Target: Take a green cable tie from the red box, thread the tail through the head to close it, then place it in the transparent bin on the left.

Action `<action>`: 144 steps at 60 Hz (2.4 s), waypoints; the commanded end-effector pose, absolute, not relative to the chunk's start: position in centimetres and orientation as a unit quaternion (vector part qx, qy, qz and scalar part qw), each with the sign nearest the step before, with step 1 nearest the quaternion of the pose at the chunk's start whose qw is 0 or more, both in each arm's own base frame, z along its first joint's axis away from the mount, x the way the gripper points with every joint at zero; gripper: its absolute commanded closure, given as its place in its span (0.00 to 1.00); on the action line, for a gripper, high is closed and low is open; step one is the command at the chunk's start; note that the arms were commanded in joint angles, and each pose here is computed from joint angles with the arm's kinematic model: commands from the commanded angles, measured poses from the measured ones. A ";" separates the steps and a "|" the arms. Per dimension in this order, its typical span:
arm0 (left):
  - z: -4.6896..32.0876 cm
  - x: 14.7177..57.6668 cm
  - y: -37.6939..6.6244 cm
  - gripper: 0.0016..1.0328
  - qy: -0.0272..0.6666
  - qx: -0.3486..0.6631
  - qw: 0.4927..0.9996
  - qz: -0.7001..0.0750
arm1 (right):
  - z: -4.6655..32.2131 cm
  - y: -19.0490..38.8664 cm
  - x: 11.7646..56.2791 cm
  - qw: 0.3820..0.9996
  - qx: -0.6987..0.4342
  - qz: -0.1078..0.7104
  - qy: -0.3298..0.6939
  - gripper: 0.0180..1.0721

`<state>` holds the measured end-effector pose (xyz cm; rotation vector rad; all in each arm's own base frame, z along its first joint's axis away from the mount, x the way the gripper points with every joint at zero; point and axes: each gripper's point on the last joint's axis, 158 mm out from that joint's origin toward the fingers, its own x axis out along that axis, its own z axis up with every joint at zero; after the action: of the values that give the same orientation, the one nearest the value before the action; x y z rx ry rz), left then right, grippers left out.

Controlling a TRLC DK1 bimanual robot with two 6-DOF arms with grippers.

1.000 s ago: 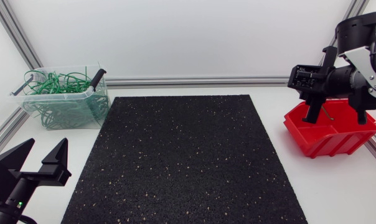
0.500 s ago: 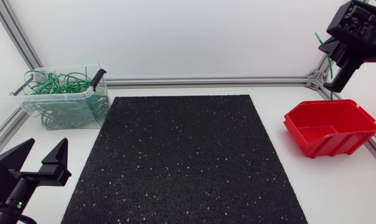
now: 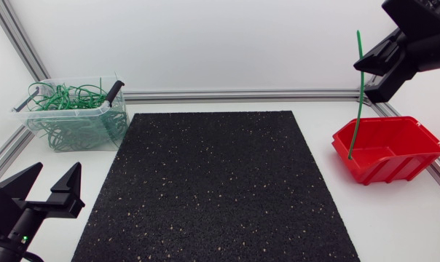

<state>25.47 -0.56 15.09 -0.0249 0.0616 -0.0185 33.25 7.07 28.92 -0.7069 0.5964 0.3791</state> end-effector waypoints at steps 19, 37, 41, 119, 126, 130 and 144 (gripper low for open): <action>12.0 25.5 -0.8 0.03 0.075 -0.011 0.997 -0.014 | 24.6 14.3 31.9 0.869 -0.295 0.207 0.339 0.94; 12.0 25.5 -0.8 0.03 0.075 -0.011 0.997 -0.014 | 21.2 18.4 33.3 0.869 -0.352 0.149 0.315 0.94; 11.9 25.5 -0.8 0.03 0.076 -0.011 0.997 -0.014 | 20.2 19.7 33.5 0.866 -0.366 0.140 0.310 0.94; 11.6 25.5 -1.2 0.03 0.083 -0.011 0.996 -0.020 | 10.5 31.3 31.2 0.808 -0.343 0.277 0.391 0.09; 11.6 25.5 -1.1 0.03 0.084 -0.010 0.996 -0.019 | 9.9 28.2 31.4 0.797 -0.338 0.290 0.408 0.09; 11.5 25.5 -1.1 0.03 0.085 -0.011 0.996 -0.019 | 9.6 25.9 31.7 0.791 -0.339 0.292 0.417 0.09; 11.5 25.5 -1.2 0.03 0.085 -0.011 0.996 -0.020 | 8.8 17.6 33.4 0.777 -0.350 0.296 0.431 0.14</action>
<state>25.56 -1.19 14.54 -0.0234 0.0855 -0.0426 33.43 20.13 9.34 -0.6943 0.9371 0.6234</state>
